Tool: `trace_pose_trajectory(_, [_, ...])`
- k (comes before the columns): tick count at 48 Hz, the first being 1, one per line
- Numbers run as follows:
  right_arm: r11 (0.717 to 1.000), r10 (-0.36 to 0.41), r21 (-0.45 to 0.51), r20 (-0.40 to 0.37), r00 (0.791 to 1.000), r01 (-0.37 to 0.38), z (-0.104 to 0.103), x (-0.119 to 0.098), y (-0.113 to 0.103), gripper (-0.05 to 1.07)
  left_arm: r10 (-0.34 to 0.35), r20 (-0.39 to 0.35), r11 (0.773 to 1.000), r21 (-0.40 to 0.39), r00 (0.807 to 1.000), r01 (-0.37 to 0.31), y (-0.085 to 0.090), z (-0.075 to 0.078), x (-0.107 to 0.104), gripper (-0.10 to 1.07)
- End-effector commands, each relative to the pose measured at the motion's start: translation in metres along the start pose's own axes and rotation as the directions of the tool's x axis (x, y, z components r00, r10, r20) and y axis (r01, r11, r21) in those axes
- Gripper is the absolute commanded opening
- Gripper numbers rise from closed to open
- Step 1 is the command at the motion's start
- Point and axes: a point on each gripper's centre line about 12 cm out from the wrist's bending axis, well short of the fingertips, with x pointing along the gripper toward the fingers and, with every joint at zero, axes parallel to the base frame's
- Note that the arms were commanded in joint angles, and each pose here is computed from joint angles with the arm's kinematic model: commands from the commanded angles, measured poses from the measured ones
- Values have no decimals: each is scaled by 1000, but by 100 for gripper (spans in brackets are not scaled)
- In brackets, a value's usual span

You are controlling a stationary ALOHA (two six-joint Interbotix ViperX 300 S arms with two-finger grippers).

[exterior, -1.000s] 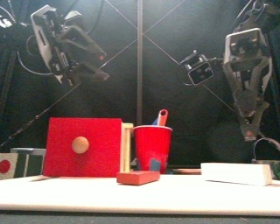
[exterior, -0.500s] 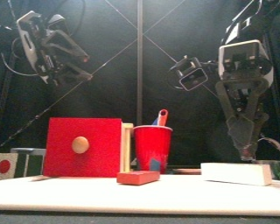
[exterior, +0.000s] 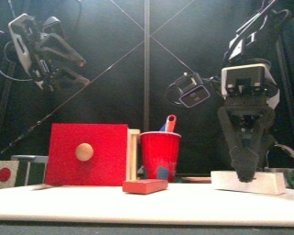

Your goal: Pull apart salmon sushi and put rice into drawer

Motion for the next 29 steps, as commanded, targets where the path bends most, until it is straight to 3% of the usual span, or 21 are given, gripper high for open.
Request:
trace_pose_trajectory(1, [1000, 23, 4, 23, 999, -23, 7, -10, 6, 93, -2, 16, 1000, -4, 1000, 2, -1, 5, 1, 86])
trace_pose_trajectory(11, [1000, 18, 0, 21, 1000, -18, 7, -10, 6, 68, -3, 15, 1000, -10, 1000, 3, -1, 4, 1, 86])
trace_pose_trajectory(20, [999, 33, -1, 41, 999, -33, 17, -25, 12, 66, -5, 16, 1000, -9, 1000, 5, -2, 5, 1, 86])
trace_pose_trajectory(29, [1000, 29, -10, 102, 994, -28, 55, -64, 22, 66, -4, 16, 1000, -14, 1000, 5, -2, 5, 1, 86])
